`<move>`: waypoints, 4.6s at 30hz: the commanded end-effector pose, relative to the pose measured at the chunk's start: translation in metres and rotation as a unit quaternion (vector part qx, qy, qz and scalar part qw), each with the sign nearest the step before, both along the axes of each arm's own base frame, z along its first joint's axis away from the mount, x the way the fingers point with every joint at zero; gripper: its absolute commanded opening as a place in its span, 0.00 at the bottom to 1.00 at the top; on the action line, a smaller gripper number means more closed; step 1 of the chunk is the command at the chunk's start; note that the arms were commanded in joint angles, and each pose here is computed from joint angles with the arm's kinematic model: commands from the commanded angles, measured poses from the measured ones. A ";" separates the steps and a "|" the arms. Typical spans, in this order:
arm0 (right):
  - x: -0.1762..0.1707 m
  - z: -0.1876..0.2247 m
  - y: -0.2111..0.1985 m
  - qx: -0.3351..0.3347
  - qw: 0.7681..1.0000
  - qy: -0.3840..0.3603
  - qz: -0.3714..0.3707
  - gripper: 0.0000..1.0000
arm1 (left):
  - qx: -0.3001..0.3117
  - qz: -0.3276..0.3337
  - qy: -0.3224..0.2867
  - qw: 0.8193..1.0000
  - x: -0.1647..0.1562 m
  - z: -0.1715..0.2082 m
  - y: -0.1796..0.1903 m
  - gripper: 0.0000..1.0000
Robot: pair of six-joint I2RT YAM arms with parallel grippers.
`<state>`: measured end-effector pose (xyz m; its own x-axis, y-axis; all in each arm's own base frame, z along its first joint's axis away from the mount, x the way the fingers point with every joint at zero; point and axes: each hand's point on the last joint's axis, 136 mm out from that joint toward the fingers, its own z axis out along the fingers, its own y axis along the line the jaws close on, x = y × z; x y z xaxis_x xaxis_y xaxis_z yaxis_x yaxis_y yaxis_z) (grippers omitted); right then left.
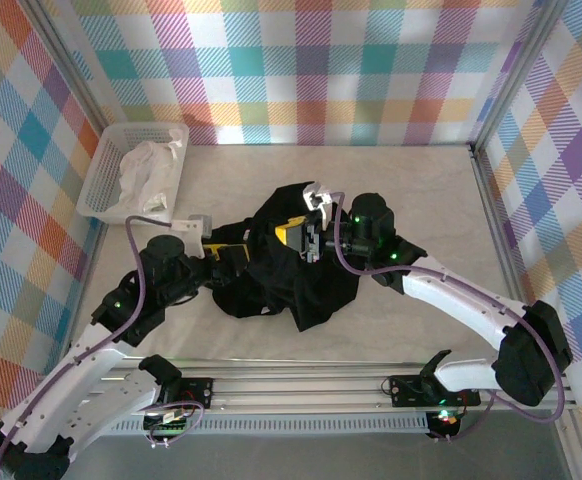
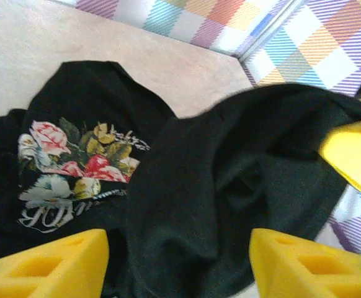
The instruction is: Fold the inside-out t-shirt
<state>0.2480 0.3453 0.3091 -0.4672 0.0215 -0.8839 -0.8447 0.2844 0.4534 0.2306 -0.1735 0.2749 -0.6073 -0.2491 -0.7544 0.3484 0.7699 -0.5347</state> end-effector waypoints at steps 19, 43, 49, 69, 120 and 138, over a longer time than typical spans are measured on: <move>0.011 0.005 -0.004 0.003 0.999 -0.004 -0.041 0.00 | 0.036 0.045 0.019 0.998 0.023 -0.010 0.006 0.98; -0.033 0.005 -0.020 -0.032 0.994 -0.097 0.042 0.00 | -0.035 -0.107 0.016 0.994 0.039 0.003 -0.058 0.07; -0.020 -0.013 -0.049 -0.108 0.988 -0.106 -0.033 0.04 | -0.136 -0.177 -0.066 0.973 0.012 0.050 -0.058 0.00; -0.059 -0.005 -0.011 -0.182 0.962 -0.198 0.048 0.65 | -0.134 -0.208 -0.110 0.963 -0.006 0.066 -0.060 0.00; -0.004 -0.026 -0.069 -0.143 0.989 0.016 -0.048 0.09 | -0.131 -0.269 -0.090 0.950 -0.041 0.061 -0.074 0.00; -0.039 -0.018 -0.067 -0.137 0.989 0.027 -0.057 0.55 | -0.124 -0.158 -0.050 0.978 0.000 0.048 -0.064 0.00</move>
